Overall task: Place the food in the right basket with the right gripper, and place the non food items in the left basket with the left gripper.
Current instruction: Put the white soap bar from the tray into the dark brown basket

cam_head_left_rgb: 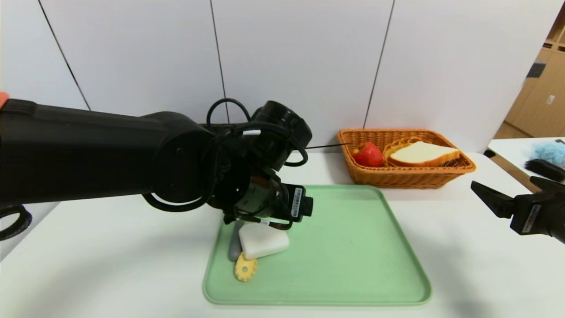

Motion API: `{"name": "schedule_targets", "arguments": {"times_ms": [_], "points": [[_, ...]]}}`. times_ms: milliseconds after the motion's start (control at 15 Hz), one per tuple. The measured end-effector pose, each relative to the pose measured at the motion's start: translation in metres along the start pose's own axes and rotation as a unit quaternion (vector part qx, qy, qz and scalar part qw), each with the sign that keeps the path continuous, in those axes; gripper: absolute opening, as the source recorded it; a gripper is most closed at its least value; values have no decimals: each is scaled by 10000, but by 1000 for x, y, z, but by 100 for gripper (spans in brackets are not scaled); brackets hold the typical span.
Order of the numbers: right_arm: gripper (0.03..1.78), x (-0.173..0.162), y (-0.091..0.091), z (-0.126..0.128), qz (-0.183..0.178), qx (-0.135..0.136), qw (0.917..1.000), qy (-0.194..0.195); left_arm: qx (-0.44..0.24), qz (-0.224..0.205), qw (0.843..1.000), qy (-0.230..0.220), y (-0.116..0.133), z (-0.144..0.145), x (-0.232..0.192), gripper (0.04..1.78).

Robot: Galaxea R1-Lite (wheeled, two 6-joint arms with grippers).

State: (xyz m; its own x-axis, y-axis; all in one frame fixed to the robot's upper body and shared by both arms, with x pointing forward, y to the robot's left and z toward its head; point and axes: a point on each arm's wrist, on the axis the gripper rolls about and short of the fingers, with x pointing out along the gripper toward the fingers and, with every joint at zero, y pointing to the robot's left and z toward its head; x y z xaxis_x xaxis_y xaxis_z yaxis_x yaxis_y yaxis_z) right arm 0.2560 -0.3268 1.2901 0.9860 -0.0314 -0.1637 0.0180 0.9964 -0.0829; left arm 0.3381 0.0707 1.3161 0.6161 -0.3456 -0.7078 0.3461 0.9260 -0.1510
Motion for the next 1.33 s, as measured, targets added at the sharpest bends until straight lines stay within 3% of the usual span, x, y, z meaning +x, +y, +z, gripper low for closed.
{"name": "schedule_targets", "arguments": {"times_ms": [400, 667, 933, 1333], "points": [[169, -1, 0, -4, 14, -6, 10000, 61, 225, 205, 9991, 284, 5, -22, 10, 169], [169, -1, 1, -7, 28, -10, 9999, 112, 1233, 295, 9904, 547, 13, -33, 15, 169], [169, -2, 1, -7, 22, 0, 9999, 106, 2332, 303, 9701, 605, 22, -29, 20, 169], [169, -1, 1, -6, 22, 10, 9999, 109, 2724, 99, 9586, 820, 24, -34, 29, 169]]}}
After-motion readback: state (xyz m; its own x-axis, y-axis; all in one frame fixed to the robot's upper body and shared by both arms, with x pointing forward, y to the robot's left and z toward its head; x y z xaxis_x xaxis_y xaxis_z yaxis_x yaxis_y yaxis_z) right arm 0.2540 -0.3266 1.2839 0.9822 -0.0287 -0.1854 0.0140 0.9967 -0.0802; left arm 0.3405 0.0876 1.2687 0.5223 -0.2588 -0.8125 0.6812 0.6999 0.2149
